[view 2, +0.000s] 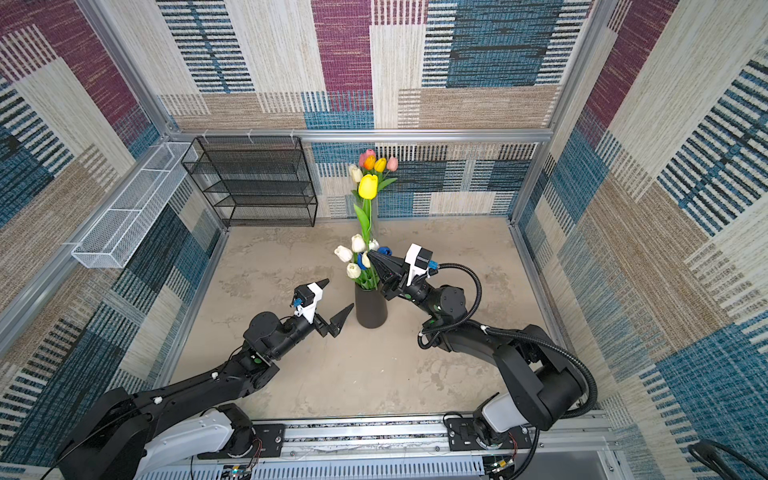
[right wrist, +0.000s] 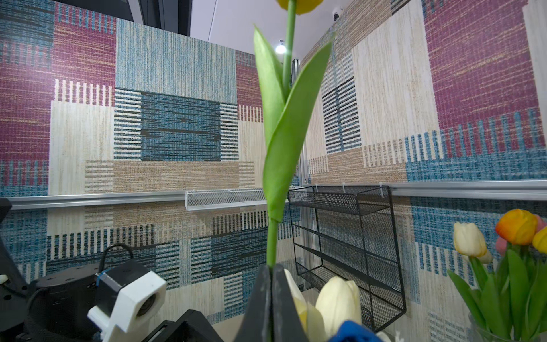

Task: Arrange the flowers into the vase
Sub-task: 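Close the right gripper on the yellow tulip stem and lift it, then carry the yellow tulip toward the left gripper beside the black vase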

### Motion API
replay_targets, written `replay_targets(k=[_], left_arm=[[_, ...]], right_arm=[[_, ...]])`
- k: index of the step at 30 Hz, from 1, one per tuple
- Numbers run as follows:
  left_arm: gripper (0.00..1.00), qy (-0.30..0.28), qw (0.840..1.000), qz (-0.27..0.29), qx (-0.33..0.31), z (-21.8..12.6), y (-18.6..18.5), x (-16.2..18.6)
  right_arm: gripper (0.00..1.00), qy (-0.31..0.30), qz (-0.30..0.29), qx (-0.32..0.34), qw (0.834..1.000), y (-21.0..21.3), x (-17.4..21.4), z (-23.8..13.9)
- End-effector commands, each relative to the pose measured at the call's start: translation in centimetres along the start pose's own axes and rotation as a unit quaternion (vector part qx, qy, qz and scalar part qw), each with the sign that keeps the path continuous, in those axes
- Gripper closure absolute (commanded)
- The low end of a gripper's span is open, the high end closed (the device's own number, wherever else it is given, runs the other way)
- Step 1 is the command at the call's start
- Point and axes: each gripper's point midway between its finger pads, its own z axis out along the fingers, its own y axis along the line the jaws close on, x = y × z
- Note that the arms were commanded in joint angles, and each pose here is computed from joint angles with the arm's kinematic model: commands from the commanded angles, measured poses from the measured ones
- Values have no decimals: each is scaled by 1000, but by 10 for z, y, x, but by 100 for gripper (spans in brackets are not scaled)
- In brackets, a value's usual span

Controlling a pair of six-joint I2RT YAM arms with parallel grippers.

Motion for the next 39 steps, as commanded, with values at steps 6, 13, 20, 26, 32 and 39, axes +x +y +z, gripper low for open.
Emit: replay_targets(k=[6, 13, 20, 26, 32, 39], left_arm=[[2, -1, 1000, 5, -7, 0, 2, -1], [2, 2, 1000, 6, -11, -3, 3, 1], [2, 6, 1000, 11, -10, -1, 3, 2], [2, 4, 1000, 9, -8, 0, 3, 2], [2, 6, 1000, 8, -12, -4, 4, 4], [2, 7, 1000, 7, -11, -3, 3, 6]], right_arm=[[100, -176, -119, -28, 977, 18, -73, -1], [100, -160, -108, -24, 981, 16, -61, -4], [100, -144, -101, -18, 984, 18, -53, -17], [100, -125, -104, -21, 986, 19, -41, -21], [96, -109, -112, -22, 987, 23, -32, -29], [89, -94, -126, -6, 988, 20, -31, -32]])
